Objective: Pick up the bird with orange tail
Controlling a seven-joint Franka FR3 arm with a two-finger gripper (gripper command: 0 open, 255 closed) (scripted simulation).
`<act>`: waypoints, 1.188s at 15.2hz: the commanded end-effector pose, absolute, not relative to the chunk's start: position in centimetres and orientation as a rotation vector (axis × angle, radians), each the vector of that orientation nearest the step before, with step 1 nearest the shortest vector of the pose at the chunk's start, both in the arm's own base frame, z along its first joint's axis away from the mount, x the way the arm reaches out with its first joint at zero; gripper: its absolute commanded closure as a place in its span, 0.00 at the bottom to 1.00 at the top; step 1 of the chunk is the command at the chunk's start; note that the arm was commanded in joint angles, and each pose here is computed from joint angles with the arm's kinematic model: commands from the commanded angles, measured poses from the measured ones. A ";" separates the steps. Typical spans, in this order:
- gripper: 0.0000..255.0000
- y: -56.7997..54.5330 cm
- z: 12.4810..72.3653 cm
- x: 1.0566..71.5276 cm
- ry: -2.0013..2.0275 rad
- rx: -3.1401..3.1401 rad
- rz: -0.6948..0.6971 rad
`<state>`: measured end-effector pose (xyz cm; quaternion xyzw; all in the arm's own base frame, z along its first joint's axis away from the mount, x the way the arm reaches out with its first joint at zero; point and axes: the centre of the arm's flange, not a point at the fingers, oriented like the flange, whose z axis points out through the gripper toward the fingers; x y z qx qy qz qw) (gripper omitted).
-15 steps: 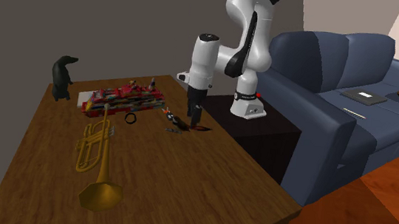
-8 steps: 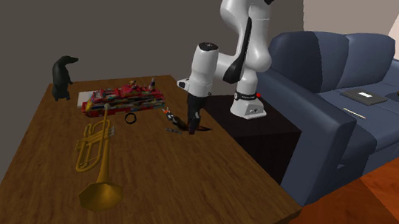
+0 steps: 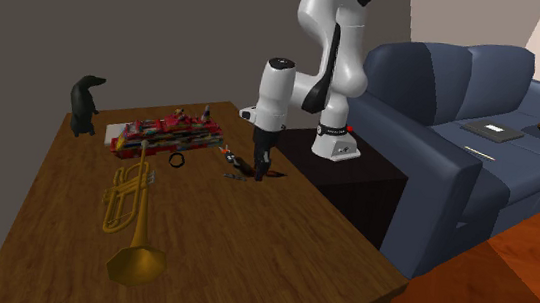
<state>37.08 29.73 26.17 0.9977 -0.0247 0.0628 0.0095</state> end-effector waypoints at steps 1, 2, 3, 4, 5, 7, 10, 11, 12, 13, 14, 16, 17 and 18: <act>1.00 29.8 26.2 37.0 -0.077 3.115 0.195; 1.00 29.8 26.7 37.0 -0.077 3.115 0.195; 1.00 29.8 27.3 37.0 -0.077 3.115 0.195; 1.00 29.8 27.8 37.0 -0.077 3.115 0.195; 1.00 29.8 28.3 37.0 -0.077 3.115 0.195; 1.00 29.8 29.4 37.0 -0.077 3.115 0.195; 1.00 29.8 31.0 37.0 -0.077 3.115 0.195; 1.00 29.8 31.5 37.0 -0.077 3.115 0.195; 1.00 29.8 32.0 37.0 -0.077 3.115 0.195; 1.00 29.8 32.6 37.0 -0.077 3.115 0.195; 1.00 29.8 33.1 37.0 -0.077 3.115 0.195; 1.00 29.8 34.1 37.0 -0.077 3.115 0.195; 1.00 29.8 34.2 37.0 -0.077 3.115 0.195; 1.00 29.8 34.2 37.0 -0.077 3.115 0.195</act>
